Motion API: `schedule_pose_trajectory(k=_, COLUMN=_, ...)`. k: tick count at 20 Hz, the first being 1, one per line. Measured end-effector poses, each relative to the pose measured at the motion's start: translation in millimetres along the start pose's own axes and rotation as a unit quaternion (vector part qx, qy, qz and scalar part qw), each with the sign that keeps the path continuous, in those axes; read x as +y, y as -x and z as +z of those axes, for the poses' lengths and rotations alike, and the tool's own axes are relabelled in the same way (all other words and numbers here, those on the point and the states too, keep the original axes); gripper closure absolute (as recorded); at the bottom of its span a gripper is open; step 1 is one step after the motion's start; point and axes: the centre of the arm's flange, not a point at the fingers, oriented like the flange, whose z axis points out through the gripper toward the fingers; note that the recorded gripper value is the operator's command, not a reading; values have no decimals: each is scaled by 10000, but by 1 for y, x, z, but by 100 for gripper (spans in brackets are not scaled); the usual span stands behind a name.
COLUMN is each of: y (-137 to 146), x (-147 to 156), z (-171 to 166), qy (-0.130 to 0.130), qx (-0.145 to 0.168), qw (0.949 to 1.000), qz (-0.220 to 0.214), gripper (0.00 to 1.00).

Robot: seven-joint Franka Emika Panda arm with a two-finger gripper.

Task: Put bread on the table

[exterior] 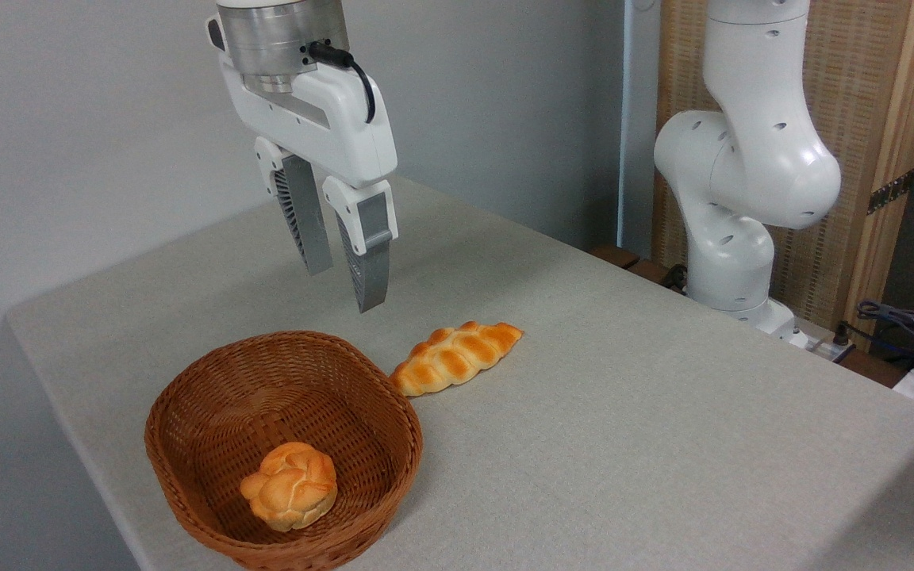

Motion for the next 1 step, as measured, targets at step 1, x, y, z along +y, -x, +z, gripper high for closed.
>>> schedule_pose_trajectory(k=1, y=0, x=0, z=0, qy=1, qx=-2, qw=10000, qz=1, gripper=0)
